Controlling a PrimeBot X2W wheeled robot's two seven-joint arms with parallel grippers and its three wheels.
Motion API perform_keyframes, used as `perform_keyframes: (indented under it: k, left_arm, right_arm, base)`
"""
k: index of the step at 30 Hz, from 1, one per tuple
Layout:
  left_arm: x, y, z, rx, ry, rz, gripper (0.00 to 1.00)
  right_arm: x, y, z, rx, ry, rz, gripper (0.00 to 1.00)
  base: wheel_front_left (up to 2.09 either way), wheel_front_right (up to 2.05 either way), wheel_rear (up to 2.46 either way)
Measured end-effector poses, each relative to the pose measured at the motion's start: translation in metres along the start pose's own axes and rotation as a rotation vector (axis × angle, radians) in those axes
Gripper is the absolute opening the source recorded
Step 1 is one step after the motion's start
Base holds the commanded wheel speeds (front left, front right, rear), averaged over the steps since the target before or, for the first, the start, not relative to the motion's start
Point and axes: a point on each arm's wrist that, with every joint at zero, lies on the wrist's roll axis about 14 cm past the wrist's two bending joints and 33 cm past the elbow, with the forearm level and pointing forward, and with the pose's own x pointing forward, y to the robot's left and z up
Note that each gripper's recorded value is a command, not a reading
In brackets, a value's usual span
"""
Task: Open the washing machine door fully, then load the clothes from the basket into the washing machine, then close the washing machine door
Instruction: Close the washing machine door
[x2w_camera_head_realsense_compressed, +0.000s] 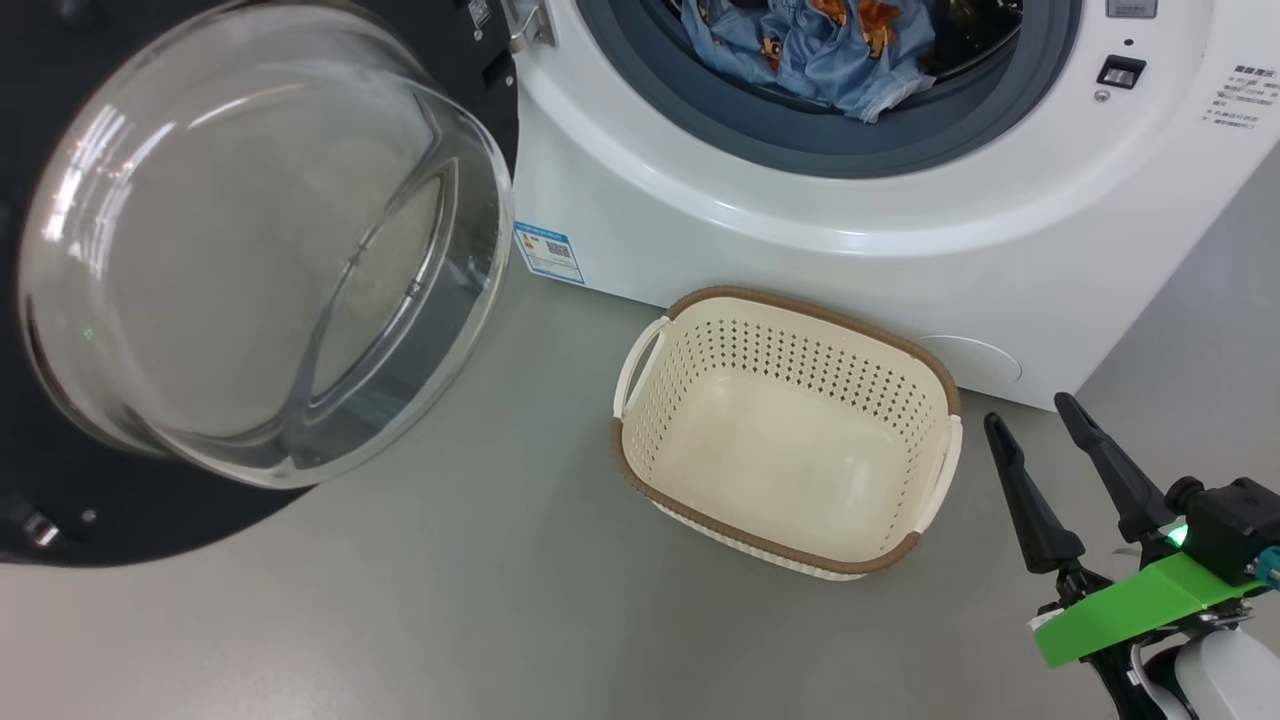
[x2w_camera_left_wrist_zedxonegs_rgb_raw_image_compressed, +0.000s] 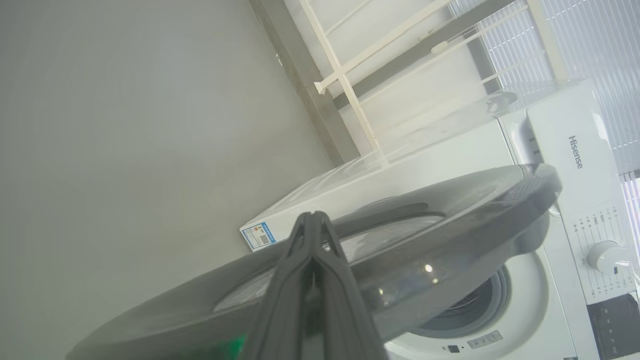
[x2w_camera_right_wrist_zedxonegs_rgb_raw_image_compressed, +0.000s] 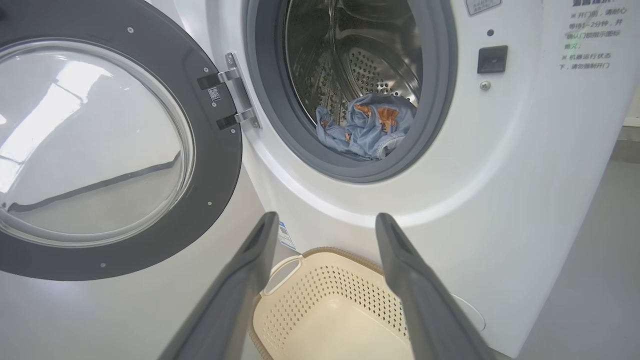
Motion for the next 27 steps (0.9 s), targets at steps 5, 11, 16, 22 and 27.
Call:
perform_keyframes:
  k: [5,11,16,22,27]
  left_arm:
    - [0.003,-0.016,-0.019,0.011,0.090,-0.060,0.00]
    - [-0.002,-0.026,-0.041,0.038,0.209,-0.098,0.00]
    - [-0.012,-0.036,-0.053,0.071,0.283,-0.141,0.00]
    - [-0.022,-0.057,-0.069,0.127,0.371,-0.220,0.00]
    - [-0.023,-0.074,-0.091,0.180,0.457,-0.279,0.00]
  right_arm:
    - [0.001,0.000,0.004,-0.006,-0.010,-0.002,1.00]
    - [0.001,0.002,0.012,-0.017,-0.025,0.000,1.00]
    - [-0.002,0.005,0.017,-0.027,-0.035,0.000,1.00]
    - [-0.006,0.006,0.024,-0.033,-0.051,-0.014,1.00]
    - [-0.014,0.003,0.028,-0.030,-0.063,-0.037,1.00]
  base:
    - [0.00,0.00,0.00]
    - [0.00,0.00,0.00]
    - [0.00,0.00,0.00]
    - [0.00,0.00,0.00]
    - [0.00,0.00,0.00]
